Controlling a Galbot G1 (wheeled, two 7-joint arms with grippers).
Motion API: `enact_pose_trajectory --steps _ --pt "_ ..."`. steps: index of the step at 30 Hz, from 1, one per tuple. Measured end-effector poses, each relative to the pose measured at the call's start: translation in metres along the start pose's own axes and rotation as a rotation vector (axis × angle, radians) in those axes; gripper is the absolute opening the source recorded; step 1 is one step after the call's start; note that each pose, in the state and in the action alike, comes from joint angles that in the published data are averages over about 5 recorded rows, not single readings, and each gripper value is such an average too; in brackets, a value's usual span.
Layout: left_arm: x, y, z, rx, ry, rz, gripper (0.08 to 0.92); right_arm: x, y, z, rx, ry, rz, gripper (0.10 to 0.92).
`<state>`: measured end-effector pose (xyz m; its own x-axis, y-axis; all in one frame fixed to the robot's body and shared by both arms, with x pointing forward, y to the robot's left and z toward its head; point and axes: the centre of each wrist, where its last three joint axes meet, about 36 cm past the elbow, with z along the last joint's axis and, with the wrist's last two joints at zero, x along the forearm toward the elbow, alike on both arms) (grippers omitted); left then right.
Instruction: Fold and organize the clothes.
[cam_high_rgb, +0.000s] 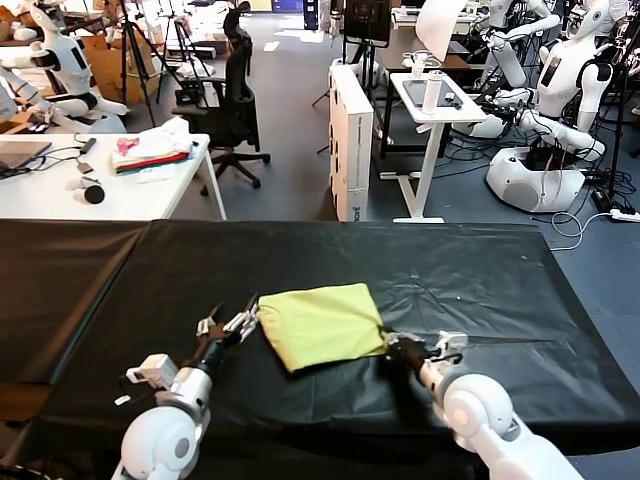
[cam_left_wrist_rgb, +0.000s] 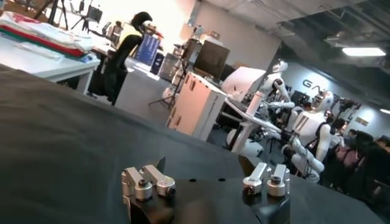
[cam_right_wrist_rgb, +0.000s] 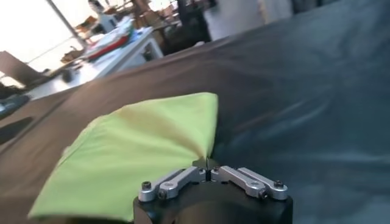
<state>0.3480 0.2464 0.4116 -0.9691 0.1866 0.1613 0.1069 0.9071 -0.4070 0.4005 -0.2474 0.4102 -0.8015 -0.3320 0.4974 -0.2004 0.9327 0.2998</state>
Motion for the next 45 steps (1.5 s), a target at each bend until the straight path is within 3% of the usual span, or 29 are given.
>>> enact_pose_trajectory --steps 12,23,28,31,40,42,45 --pt "0.003 0.004 0.003 0.011 -0.012 -0.015 0.907 0.034 -0.020 0.009 -0.023 -0.090 0.198 0.140" --pt "0.003 0.002 0.007 0.019 -0.013 -0.014 0.907 0.055 -0.046 0.014 -0.033 -0.107 0.269 0.140" --pt "0.003 0.002 0.008 0.017 -0.015 -0.013 0.907 0.063 -0.054 0.012 -0.015 -0.105 0.236 0.147" --pt "0.003 0.001 0.009 0.011 -0.017 -0.012 0.907 0.069 -0.056 0.011 0.014 -0.117 0.199 0.248" --pt "0.008 0.002 0.010 -0.043 -0.024 -0.017 0.907 0.088 -0.068 0.014 0.155 -0.250 0.206 0.799" --pt "0.010 0.003 0.010 -0.083 -0.035 -0.020 0.907 0.093 -0.073 0.020 0.209 -0.302 0.221 0.871" --pt "0.016 0.006 0.007 -0.166 -0.064 -0.025 0.907 0.099 -0.081 0.032 0.291 -0.402 0.252 0.902"
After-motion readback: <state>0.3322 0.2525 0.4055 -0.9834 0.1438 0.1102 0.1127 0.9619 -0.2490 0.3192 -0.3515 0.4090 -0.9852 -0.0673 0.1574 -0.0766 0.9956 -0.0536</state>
